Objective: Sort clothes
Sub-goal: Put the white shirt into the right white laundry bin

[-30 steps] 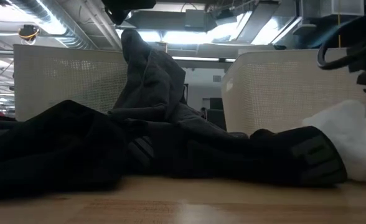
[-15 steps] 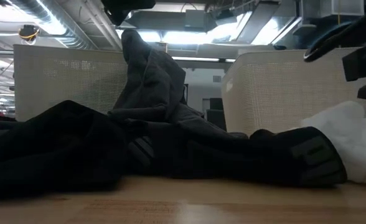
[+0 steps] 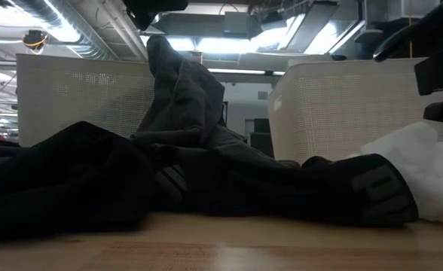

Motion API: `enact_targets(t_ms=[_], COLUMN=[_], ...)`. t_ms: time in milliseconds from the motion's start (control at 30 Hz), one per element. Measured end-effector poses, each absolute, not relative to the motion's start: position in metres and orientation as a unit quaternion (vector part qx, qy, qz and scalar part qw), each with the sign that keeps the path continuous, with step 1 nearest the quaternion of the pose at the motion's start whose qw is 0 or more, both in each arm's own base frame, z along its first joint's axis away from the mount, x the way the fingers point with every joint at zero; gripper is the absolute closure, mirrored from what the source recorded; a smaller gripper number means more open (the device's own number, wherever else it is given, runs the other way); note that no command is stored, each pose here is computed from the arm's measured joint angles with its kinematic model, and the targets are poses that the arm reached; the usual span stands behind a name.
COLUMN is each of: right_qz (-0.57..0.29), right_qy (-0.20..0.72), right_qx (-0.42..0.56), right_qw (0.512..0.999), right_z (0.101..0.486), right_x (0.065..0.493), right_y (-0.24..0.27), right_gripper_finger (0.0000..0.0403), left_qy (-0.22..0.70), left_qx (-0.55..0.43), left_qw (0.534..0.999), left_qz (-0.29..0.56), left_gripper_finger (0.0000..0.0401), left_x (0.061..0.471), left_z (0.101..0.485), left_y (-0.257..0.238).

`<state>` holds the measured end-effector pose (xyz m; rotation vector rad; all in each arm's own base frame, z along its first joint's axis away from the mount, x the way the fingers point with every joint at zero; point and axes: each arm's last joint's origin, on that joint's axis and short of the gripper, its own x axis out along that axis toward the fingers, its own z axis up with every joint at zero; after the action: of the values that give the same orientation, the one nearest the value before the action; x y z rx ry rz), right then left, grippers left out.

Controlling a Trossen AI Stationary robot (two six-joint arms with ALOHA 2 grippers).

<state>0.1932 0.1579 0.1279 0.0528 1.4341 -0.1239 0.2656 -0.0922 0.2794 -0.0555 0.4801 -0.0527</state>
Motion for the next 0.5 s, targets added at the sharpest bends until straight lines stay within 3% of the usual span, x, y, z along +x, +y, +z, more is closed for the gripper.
enact_targets(t_ms=[200, 500], right_qz=[0.0, 0.037], right_qy=[0.657, 0.592], right_qx=[0.021, 0.029], right_qw=[0.754, 0.805], right_z=[0.137, 0.18], right_x=[0.196, 0.194], right_y=[0.162, 0.159], right_gripper_finger=[0.0349, 0.035], left_qy=[0.238, 0.239], left_qx=[-0.028, -0.036], left_qw=[0.971, 0.97], left_qz=[-0.026, -0.024], left_gripper_finger=[0.0246, 0.0246], left_x=[0.266, 0.265], left_z=[0.279, 0.279], left_y=[-0.092, -0.092])
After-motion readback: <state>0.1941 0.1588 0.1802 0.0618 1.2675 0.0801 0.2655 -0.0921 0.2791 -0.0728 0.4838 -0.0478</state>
